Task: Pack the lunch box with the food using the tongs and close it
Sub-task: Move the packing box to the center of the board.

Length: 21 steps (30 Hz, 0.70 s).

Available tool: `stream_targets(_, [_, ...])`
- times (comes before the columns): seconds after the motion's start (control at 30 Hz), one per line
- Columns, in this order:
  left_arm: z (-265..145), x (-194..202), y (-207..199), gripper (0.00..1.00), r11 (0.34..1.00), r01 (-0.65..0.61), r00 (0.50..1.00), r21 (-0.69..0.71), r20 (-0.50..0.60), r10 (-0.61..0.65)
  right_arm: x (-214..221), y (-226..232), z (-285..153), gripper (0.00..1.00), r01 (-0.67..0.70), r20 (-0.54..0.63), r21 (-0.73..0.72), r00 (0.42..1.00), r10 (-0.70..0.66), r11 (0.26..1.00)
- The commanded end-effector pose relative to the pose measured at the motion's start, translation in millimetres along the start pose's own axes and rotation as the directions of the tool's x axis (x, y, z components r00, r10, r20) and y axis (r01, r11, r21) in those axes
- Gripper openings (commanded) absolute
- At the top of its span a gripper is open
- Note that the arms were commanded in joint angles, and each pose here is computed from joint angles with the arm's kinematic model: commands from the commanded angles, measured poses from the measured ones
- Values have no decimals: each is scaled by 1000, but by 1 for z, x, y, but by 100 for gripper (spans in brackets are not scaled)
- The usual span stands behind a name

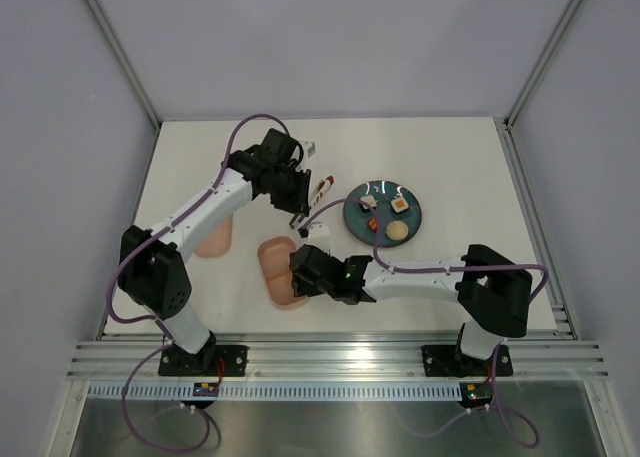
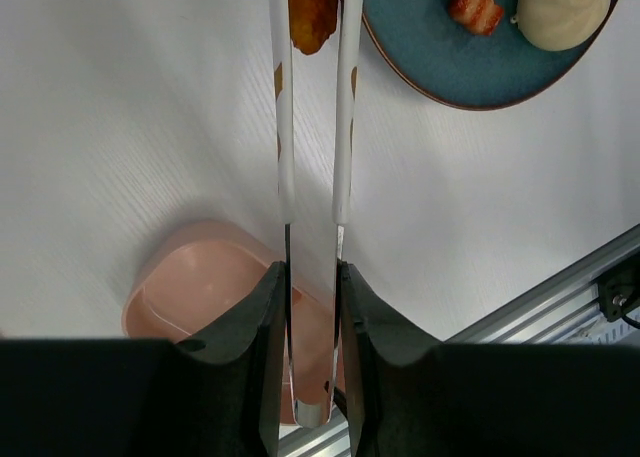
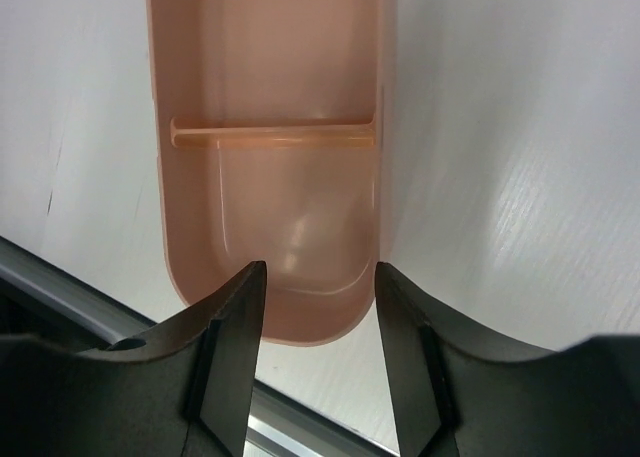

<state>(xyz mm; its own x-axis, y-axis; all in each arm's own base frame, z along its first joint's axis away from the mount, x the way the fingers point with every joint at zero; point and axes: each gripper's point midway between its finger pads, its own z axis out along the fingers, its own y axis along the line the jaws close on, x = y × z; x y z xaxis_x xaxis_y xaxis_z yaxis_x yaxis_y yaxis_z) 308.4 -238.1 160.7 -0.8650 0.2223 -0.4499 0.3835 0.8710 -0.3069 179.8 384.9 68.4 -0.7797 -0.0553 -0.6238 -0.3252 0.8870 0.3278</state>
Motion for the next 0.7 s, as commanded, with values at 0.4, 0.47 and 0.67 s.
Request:
stream_targets(0.4, [-7,-34,4,0,1000,-2,992,31,123,-2,-7,-8,4,54,-43,69,80,997,37,996])
stream_targets(0.47, [-7,-34,5,0,1000,1,992,31,123,-4,-4,-11,6,53,-35,56,96,998,30,995])
stream_targets(0.67, [-7,-35,8,0,1000,3,992,29,123,-6,4,-11,21,42,-5,15,139,1000,3,990])
